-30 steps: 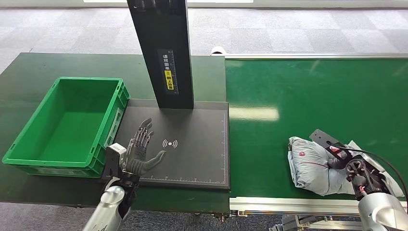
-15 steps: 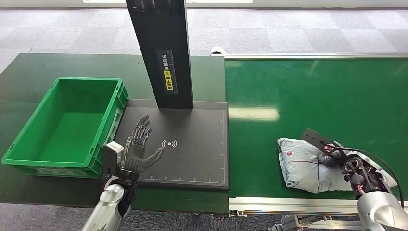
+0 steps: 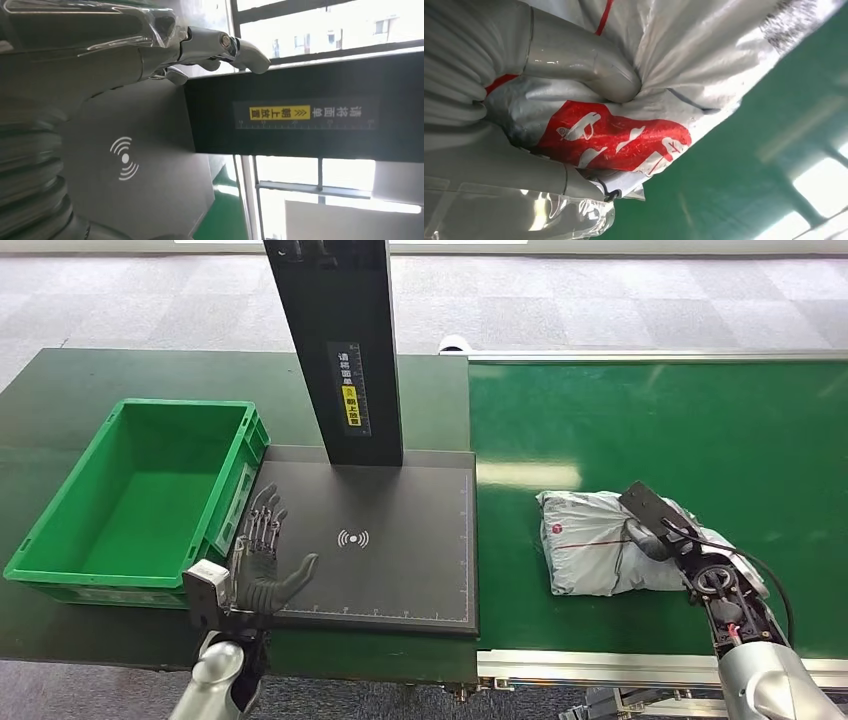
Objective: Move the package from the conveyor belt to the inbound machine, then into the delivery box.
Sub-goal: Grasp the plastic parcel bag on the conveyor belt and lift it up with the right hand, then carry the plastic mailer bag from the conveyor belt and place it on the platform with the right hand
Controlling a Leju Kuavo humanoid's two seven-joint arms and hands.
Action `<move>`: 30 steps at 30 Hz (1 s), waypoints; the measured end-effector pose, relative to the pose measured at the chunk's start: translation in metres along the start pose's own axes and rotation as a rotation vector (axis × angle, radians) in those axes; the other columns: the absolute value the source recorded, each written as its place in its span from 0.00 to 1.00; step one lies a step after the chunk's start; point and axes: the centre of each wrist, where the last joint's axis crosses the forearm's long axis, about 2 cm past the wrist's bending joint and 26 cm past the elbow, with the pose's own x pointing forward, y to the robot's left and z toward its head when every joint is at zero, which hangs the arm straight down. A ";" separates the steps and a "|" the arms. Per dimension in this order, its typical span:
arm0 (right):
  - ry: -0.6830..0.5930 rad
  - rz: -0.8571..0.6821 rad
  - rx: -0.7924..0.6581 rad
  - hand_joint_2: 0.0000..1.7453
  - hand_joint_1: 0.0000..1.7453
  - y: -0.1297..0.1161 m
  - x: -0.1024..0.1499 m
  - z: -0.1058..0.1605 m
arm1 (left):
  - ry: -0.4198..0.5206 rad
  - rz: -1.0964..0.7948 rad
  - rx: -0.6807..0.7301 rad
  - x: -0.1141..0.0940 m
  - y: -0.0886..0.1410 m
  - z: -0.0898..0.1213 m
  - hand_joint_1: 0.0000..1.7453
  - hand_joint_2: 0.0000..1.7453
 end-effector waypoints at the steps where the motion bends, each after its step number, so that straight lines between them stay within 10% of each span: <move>1: -0.045 -0.016 -0.028 1.00 1.00 0.002 0.002 0.000 | -0.012 -0.018 0.019 0.001 0.001 0.000 0.00 1.00; 15: -0.665 -0.017 -0.479 1.00 1.00 0.027 0.078 0.024 | -0.098 -0.085 0.197 0.007 -0.009 -0.018 0.00 1.00; 24: -0.773 0.028 -0.534 1.00 1.00 0.047 0.101 0.029 | -0.094 -0.063 0.162 0.006 -0.017 -0.025 0.00 1.00; 30: -0.819 0.367 -0.535 1.00 1.00 0.070 0.139 0.018 | -0.106 -0.046 0.136 0.008 -0.023 -0.036 0.00 1.00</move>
